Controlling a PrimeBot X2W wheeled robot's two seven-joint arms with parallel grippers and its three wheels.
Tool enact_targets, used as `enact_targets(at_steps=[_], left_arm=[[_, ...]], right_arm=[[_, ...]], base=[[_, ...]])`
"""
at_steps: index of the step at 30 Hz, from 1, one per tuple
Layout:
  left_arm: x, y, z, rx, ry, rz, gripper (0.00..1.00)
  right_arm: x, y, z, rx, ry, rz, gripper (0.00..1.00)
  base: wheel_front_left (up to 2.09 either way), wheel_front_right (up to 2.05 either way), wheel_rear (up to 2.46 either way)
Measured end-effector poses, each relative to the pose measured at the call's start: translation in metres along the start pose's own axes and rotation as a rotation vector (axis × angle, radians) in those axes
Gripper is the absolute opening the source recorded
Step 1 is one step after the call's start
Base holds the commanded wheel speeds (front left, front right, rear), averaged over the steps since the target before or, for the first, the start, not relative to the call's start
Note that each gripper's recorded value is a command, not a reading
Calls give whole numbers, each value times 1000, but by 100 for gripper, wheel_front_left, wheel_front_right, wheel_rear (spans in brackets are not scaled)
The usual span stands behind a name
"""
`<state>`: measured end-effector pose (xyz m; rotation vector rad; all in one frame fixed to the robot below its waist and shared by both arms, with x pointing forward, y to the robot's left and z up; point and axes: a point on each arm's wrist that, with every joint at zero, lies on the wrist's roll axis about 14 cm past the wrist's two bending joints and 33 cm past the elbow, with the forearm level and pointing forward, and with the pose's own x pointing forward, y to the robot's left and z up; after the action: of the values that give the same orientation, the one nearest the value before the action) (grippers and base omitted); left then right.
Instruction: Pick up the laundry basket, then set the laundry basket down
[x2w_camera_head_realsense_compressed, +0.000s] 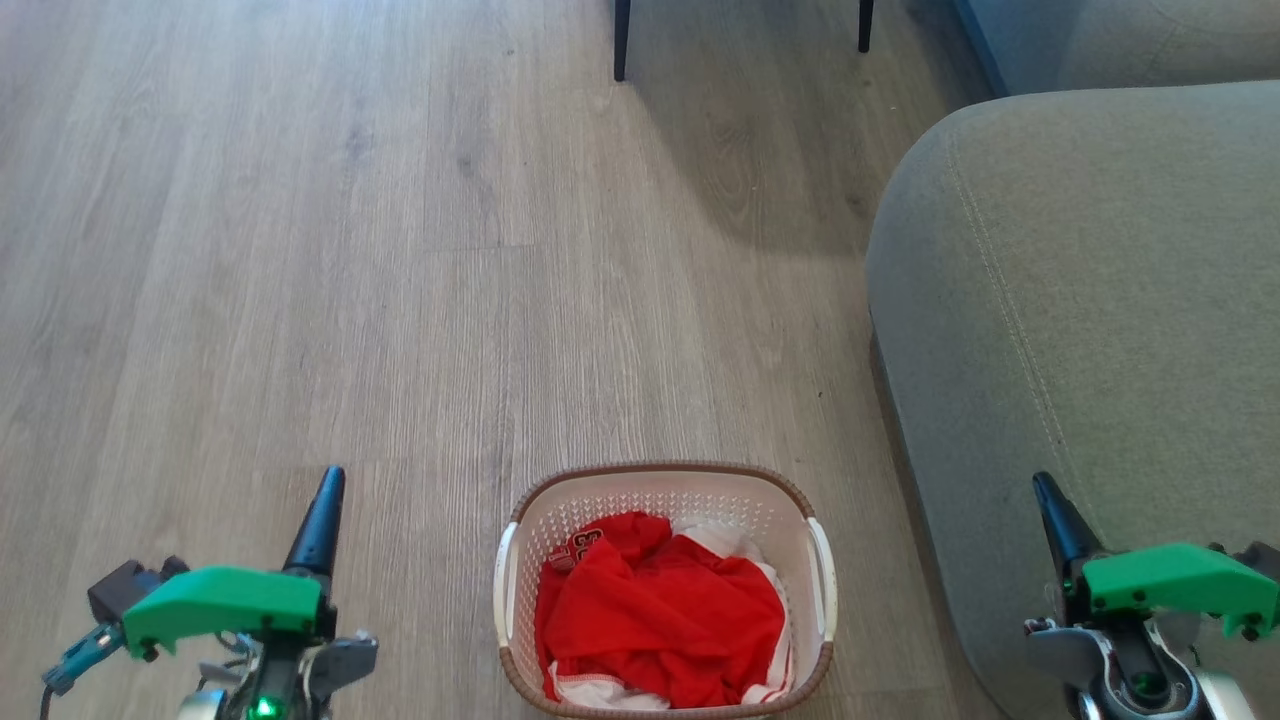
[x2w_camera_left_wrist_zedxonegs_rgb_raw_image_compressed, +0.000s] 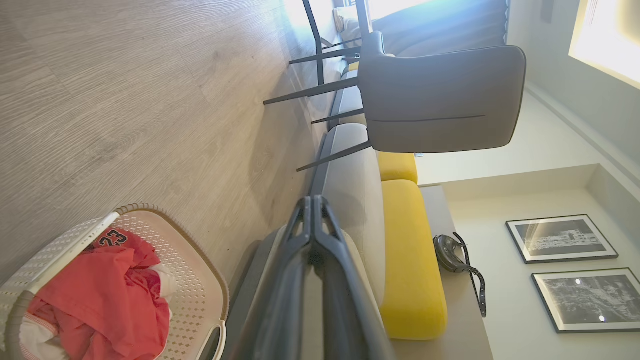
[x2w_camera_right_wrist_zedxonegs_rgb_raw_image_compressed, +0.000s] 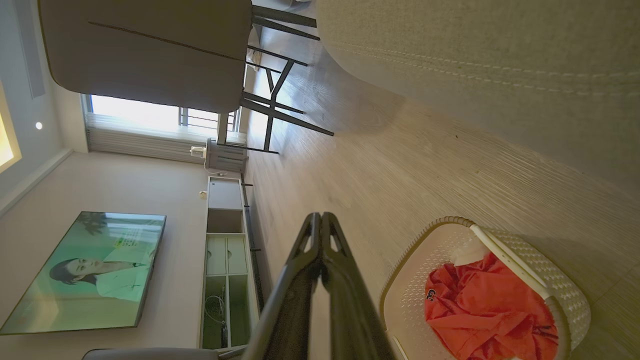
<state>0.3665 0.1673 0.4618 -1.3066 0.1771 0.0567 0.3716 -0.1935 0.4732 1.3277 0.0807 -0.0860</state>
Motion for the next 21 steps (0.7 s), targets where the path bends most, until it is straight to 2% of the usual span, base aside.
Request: enact_targets(at_steps=[21], left_arm=[[3, -7, 18, -234, -28, -45, 0]], right_arm=[[-1, -3, 10, 220, -11, 0, 0]], base=[[0, 0, 0]])
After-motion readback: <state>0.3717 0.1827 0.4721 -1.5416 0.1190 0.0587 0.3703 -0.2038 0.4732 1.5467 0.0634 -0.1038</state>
